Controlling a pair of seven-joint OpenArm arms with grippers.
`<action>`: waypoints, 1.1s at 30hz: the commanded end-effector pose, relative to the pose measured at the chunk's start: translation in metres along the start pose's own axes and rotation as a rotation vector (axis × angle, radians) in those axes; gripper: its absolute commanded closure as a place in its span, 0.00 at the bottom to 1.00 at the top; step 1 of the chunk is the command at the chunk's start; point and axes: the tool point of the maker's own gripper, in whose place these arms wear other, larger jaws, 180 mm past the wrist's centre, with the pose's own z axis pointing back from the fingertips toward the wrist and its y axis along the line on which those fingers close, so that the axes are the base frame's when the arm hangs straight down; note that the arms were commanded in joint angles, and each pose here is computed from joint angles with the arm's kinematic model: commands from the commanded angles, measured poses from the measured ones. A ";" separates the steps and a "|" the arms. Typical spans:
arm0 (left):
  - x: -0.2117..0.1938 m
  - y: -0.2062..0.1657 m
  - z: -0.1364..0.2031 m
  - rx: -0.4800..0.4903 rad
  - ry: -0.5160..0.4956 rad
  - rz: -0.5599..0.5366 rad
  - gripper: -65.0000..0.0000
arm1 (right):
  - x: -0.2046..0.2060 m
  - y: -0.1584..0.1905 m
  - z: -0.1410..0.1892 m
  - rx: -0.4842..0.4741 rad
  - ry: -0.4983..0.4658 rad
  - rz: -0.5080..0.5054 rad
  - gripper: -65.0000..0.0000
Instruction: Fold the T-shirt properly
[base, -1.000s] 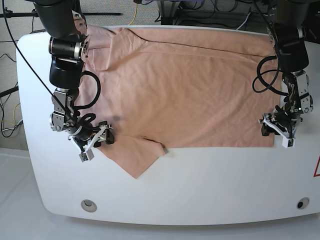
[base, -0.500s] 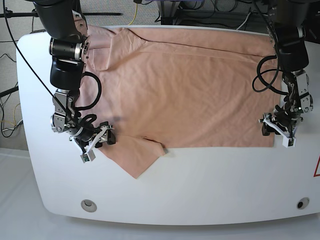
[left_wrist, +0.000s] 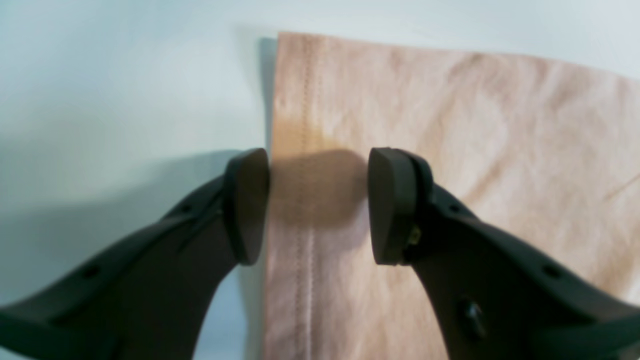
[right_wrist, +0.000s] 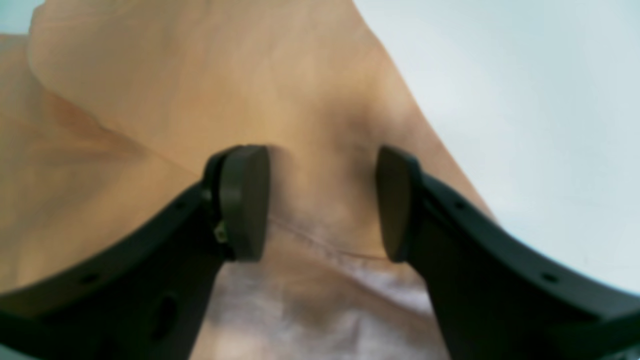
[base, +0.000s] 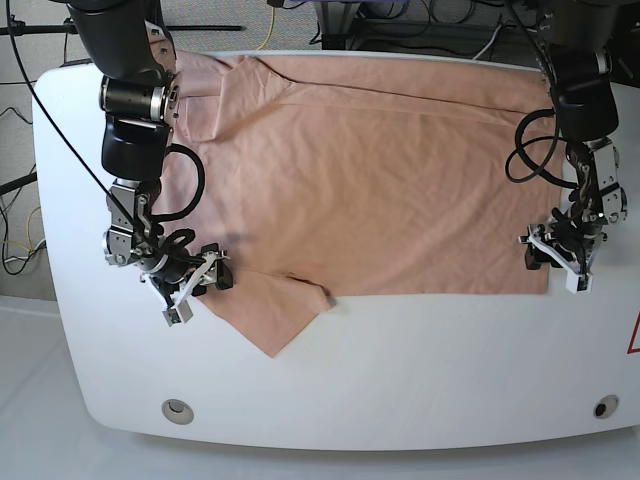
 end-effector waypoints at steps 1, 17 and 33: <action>0.025 0.007 0.005 0.014 -0.056 -0.014 0.54 | 0.023 -0.005 0.005 -0.006 -0.043 0.024 0.50; 0.025 0.008 0.004 0.016 -0.058 -0.006 0.54 | 0.019 -0.004 0.005 -0.005 -0.032 0.027 0.49; 0.024 0.007 0.005 0.013 -0.057 -0.011 0.54 | 0.020 -0.003 0.005 -0.004 -0.033 0.029 0.48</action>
